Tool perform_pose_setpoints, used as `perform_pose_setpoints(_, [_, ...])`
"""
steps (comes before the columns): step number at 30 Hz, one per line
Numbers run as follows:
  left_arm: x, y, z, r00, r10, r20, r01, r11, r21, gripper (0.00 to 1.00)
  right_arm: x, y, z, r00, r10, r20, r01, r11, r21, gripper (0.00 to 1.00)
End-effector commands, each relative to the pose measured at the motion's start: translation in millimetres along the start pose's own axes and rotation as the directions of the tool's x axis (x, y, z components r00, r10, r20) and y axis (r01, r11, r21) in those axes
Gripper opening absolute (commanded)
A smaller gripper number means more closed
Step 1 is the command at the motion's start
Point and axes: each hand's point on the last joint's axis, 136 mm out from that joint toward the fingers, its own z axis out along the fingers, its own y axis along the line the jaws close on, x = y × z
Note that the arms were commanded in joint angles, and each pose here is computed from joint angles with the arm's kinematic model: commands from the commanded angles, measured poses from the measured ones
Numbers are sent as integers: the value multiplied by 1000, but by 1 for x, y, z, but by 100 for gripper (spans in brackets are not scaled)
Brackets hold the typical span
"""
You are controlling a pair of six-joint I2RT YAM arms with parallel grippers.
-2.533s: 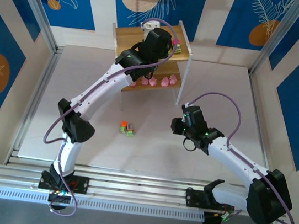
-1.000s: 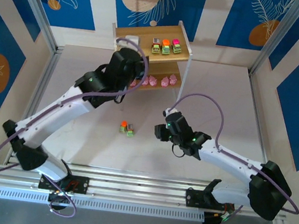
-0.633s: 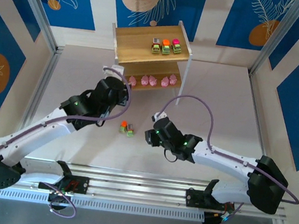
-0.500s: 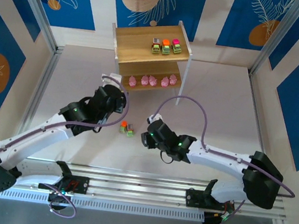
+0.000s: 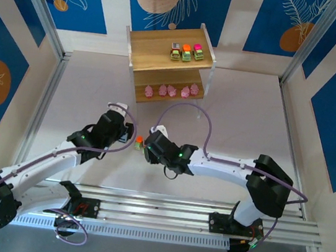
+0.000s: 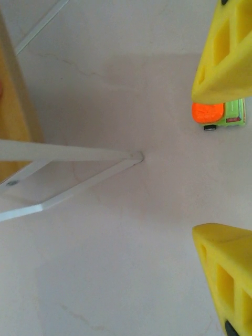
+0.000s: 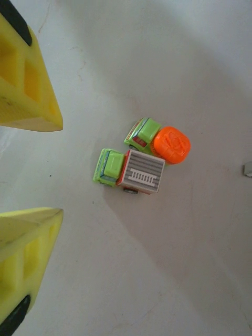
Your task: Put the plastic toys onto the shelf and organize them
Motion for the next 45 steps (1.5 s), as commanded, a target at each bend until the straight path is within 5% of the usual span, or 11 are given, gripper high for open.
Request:
perform_pose_setpoints(1, [-4,-19,10,999,16,34,-20,993,113,64,-3,5,3,999,35,-18,-34,999,13,43])
perform_pose_setpoints(16, [29,-10,28,997,-60,40,50,976,210,70,-6,4,28,994,75,-83,-71,996,50,43])
perform_pose_setpoints(45, [51,9,46,978,-201,-46,206,959,192,73,-20,6,63,989,96,-111,-90,994,63,47])
